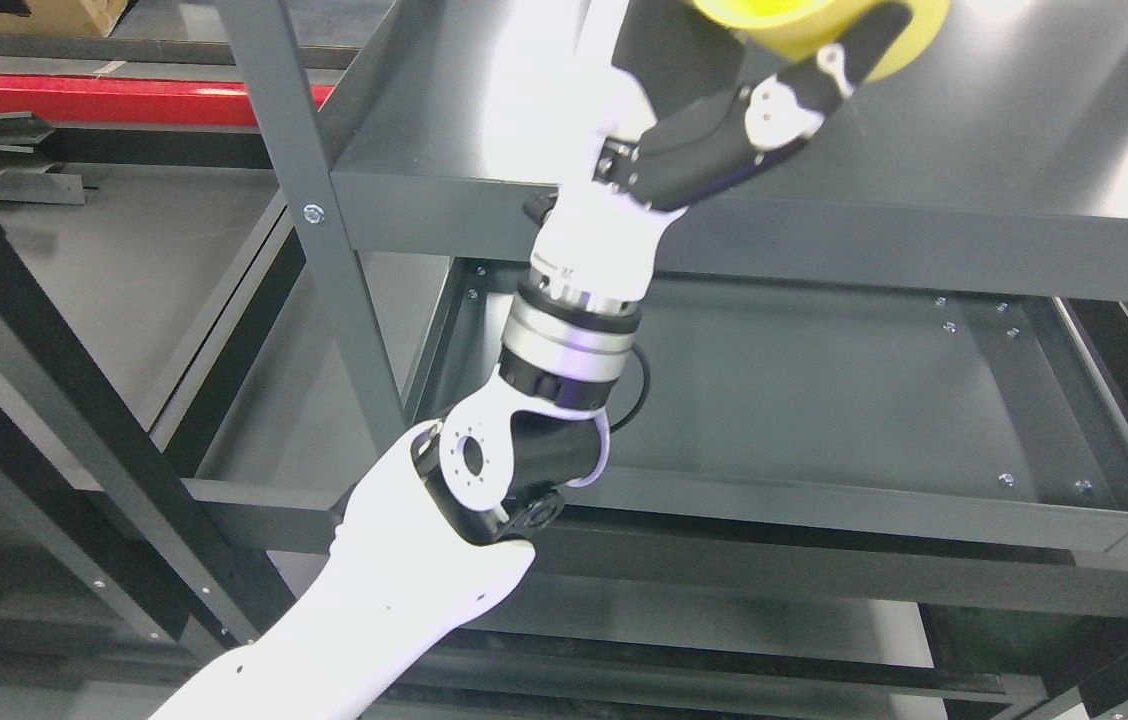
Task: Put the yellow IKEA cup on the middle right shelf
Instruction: 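Raise the cup with the left hand up onto the shelf, then extend the left arm to push the cup deeper onto the shelf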
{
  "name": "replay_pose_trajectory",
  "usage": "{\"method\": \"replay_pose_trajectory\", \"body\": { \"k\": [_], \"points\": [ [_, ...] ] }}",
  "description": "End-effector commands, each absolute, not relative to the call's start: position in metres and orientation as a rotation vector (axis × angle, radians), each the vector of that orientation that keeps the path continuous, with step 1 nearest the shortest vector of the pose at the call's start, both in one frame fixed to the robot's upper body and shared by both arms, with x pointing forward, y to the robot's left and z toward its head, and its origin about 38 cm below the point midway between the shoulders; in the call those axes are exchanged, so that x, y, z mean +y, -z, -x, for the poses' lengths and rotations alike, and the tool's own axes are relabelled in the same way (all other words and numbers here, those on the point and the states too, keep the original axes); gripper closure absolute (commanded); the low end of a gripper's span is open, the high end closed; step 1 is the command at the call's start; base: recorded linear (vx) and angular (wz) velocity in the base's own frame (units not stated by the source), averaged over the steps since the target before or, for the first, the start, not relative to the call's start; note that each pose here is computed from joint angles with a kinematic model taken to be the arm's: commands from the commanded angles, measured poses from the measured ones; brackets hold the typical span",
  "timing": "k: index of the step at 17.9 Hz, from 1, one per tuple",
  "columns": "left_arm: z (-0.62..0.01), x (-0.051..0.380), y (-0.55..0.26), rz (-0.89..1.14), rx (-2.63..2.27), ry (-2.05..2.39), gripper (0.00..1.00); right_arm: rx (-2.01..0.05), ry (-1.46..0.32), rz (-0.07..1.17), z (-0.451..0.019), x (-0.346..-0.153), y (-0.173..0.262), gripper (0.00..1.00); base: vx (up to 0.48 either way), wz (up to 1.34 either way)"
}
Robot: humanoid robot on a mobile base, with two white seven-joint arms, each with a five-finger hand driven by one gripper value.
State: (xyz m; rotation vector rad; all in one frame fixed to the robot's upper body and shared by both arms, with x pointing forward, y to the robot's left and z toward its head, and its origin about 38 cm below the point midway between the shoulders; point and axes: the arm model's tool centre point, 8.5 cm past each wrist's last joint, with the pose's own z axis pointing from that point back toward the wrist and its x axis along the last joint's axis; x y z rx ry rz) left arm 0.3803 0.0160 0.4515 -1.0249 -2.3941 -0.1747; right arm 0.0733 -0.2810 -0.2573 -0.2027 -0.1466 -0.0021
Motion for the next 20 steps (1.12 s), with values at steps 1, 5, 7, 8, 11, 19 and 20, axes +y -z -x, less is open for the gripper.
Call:
{"method": "replay_pose_trajectory", "body": {
  "k": [1, 5, 7, 8, 11, 19, 20],
  "points": [
    [-0.389, -0.019, -0.451, 1.021, -2.081, 0.257, 1.00, -0.134, 0.008, 0.216, -0.065, -0.291, 0.257, 0.01, -0.041, 0.03],
    [-0.425, -0.031, -0.428, 0.831, -1.858, 0.269, 1.00, -0.132, 0.008, 0.216, -0.064, -0.291, 0.257, 0.01, -0.044, 0.08],
    [-0.440, -0.031, -0.438, 0.765, -1.853, 0.284, 1.00, -0.132, 0.008, 0.216, -0.064, -0.291, 0.257, 0.01, -0.042, 0.12],
    [-0.446, -0.030, -0.444, 0.744, -1.854, 0.290, 1.00, -0.132, 0.008, 0.216, -0.064, -0.291, 0.257, 0.01, -0.037, 0.14],
    [-0.457, -0.033, -0.451, 0.720, -1.783, 0.311, 1.00, -0.132, 0.008, 0.216, -0.064, -0.291, 0.257, 0.01, -0.013, 0.10],
    [-0.465, -0.042, -0.469, 0.603, -1.774, 0.400, 0.99, -0.132, 0.008, 0.216, -0.064, -0.291, 0.257, 0.01, -0.003, 0.01],
    [-0.468, -0.044, -0.471, 0.580, -1.778, 0.413, 0.99, -0.132, 0.008, 0.216, -0.064, -0.291, 0.257, 0.01, 0.000, 0.00]
  ]
}}
